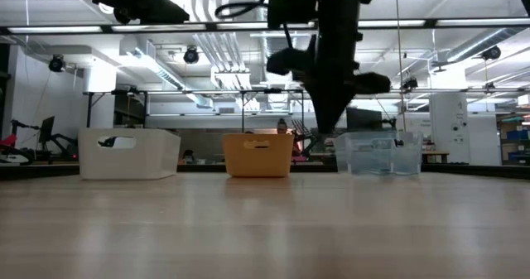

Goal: Sort silverware by color (type)
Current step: Put the blue fork into the transparent bin

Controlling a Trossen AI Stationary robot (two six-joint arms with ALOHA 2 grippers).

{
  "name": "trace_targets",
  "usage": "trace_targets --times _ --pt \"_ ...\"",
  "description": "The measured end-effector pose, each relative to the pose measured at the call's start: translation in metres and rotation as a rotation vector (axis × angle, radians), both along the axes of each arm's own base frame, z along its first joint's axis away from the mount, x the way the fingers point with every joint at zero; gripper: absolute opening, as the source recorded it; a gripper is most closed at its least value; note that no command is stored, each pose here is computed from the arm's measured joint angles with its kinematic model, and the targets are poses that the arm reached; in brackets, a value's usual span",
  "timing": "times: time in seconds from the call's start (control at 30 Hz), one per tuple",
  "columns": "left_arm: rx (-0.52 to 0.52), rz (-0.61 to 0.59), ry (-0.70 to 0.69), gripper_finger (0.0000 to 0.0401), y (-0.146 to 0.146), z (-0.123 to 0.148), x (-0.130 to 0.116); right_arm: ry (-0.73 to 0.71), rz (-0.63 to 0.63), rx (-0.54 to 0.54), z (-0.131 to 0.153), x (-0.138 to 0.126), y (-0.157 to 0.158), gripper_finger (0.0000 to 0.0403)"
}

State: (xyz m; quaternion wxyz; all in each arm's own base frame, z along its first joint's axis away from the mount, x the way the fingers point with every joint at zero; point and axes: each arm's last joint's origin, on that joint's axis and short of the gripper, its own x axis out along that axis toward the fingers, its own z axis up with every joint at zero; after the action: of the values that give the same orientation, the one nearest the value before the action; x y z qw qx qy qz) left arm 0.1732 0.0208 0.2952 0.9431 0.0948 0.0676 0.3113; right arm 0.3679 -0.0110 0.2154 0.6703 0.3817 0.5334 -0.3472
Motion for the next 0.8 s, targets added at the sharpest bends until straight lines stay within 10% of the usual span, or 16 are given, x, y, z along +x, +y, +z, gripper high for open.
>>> trace_targets --times 0.43,0.8 --pt "0.000 -0.001 -0.001 0.0125 0.000 0.000 0.000 0.083 -0.107 -0.015 0.068 -0.053 -0.095 0.0013" --pt "0.000 -0.001 -0.001 0.0125 0.000 0.000 0.000 0.207 -0.185 0.062 0.049 -0.105 -0.181 0.0012"
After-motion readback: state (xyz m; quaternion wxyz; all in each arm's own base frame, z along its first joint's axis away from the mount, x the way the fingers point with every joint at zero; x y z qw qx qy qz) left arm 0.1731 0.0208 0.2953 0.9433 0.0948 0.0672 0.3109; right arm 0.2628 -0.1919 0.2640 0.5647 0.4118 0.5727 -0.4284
